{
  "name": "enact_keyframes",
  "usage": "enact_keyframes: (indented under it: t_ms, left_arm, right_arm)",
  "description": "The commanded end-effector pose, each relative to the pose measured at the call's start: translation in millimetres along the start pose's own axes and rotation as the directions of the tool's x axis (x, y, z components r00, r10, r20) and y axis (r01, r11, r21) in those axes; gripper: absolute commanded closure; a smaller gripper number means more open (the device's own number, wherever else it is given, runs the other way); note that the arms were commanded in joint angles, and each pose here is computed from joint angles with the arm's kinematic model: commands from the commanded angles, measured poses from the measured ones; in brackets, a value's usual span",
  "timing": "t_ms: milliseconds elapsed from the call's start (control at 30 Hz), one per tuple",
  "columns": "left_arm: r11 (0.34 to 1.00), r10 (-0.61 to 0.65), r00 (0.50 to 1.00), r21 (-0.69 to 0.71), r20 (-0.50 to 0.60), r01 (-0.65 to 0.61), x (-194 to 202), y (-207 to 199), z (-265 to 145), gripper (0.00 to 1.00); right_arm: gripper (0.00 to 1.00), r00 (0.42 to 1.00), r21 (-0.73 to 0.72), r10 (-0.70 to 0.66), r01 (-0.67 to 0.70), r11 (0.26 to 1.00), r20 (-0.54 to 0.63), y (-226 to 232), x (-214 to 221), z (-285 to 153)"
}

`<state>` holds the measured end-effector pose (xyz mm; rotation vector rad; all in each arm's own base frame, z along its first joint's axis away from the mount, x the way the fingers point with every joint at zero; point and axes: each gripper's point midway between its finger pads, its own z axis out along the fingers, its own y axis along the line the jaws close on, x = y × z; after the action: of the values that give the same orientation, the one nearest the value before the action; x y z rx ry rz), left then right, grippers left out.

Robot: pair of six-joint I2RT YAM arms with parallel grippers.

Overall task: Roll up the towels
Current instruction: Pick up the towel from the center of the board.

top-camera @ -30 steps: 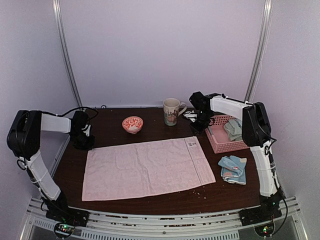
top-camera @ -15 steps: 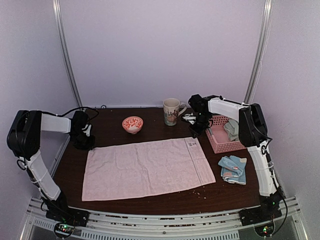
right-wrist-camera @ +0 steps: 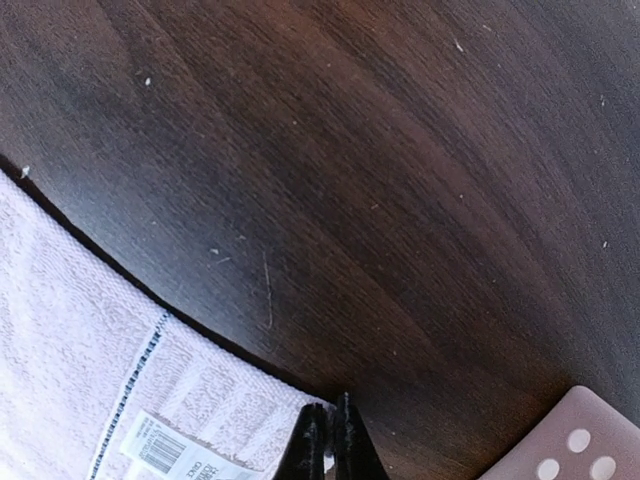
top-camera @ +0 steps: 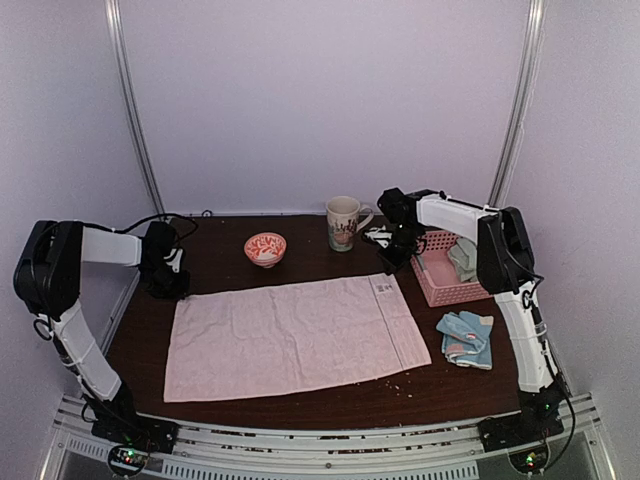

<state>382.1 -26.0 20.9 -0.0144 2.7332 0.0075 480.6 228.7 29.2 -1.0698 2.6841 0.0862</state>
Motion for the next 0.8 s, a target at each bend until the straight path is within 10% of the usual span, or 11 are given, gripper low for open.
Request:
enact_keyframes:
  t_ms: [0,767]
  left_arm:
    - [1.0,0.017,0.995,-0.026,0.099,-0.014,-30,6,-28,1.0]
    - [1.0,-0.024,0.969,0.009,0.247,0.022,-67,6,-96,1.0]
  right_arm:
    - [1.0,0.993,0.011,0.035,-0.037,0.999,0.113,-17,-24,-26]
    - [1.0,0.909,0.025,-0.003,-0.008,1.0,0.417,-34,-68,-115]
